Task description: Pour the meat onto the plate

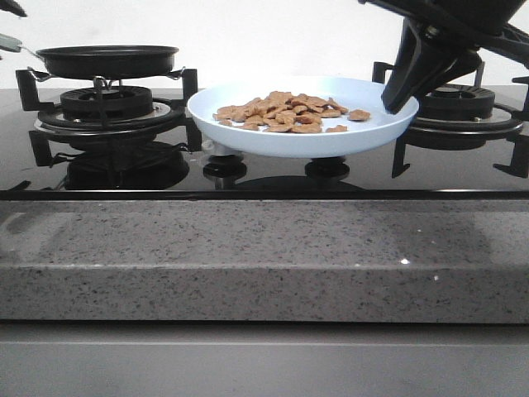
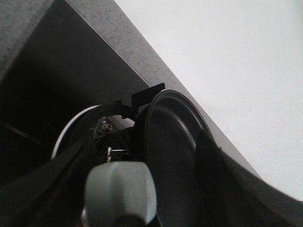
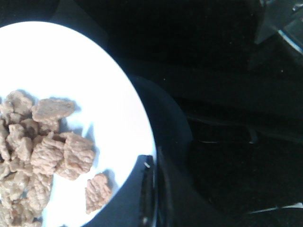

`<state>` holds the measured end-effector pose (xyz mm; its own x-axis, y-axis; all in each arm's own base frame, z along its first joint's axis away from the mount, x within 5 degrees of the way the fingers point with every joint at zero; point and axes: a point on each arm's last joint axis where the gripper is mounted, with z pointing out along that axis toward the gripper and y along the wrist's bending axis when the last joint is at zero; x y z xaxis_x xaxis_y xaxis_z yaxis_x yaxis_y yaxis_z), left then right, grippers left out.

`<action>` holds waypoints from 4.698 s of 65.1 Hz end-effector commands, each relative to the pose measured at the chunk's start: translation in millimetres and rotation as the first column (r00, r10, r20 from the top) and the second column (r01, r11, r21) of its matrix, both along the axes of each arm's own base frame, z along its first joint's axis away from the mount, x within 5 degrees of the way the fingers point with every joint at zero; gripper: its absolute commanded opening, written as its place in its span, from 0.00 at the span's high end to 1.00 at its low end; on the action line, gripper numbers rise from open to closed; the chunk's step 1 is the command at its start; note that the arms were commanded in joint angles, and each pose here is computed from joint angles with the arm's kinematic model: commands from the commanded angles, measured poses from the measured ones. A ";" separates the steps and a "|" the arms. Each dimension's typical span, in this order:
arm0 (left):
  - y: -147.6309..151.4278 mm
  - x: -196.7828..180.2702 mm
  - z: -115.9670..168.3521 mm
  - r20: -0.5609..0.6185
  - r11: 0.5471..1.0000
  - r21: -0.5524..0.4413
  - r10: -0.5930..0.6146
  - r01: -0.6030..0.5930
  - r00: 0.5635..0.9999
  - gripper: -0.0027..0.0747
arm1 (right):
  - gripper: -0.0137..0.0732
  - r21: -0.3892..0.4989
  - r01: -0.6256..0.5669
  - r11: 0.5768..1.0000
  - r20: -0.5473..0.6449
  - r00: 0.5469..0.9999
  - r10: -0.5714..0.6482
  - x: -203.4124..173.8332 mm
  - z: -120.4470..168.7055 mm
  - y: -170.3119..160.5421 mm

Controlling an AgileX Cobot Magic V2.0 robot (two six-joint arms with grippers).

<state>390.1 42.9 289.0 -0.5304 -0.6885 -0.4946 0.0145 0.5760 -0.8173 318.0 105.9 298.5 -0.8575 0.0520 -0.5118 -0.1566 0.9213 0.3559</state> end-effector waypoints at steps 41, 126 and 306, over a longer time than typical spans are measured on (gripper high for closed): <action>-35.4 -117.5 127.8 0.130 0.799 0.599 -0.161 0.052 0.978 0.38 | 0.92 0.043 0.017 0.999 0.094 0.995 -0.021 -0.7 22.6 -1.3; -81.5 -230.8 86.0 0.034 0.616 0.782 -0.196 0.096 0.980 0.40 | 0.92 0.043 0.017 0.999 0.094 0.995 -0.021 -0.7 22.6 -1.3; -81.5 -230.8 86.0 0.034 0.616 0.782 -0.196 0.096 0.980 0.40 | 0.41 -0.110 -0.076 0.991 0.289 0.951 0.105 57.6 122.0 15.7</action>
